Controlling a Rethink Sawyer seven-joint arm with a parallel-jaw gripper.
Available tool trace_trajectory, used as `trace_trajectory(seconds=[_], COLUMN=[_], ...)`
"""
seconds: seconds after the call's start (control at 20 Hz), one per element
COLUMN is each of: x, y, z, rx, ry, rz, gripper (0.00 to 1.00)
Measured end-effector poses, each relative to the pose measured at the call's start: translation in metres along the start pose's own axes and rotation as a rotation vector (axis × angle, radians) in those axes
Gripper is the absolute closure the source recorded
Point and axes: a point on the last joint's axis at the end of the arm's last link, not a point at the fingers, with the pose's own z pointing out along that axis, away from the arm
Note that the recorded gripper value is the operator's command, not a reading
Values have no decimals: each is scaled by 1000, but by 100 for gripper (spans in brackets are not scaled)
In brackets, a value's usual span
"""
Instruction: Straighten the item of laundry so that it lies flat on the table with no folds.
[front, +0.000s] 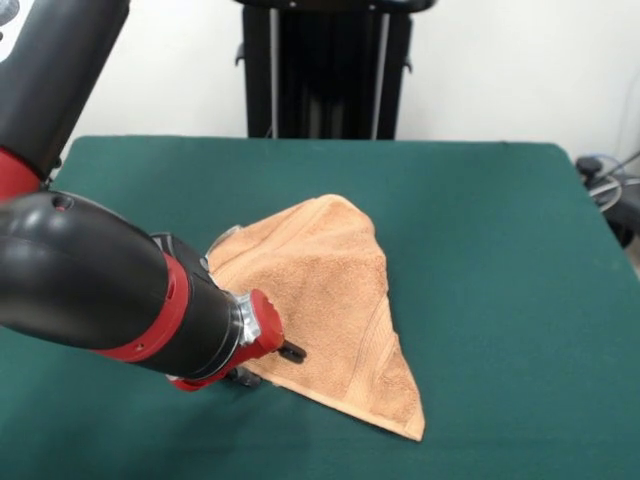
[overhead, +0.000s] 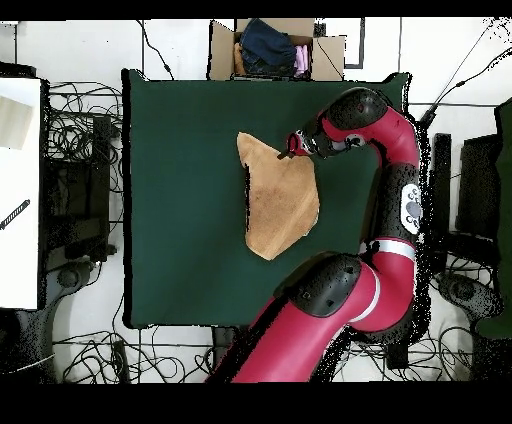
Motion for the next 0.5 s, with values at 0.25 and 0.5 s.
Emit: trace_trajectory(seconds=[0.25, 0.5], x=[0, -1], y=[0, 1], z=[-1, -3], rx=[1, 3], ry=[-1, -2], rz=[0, -3], gripper=[0, 0])
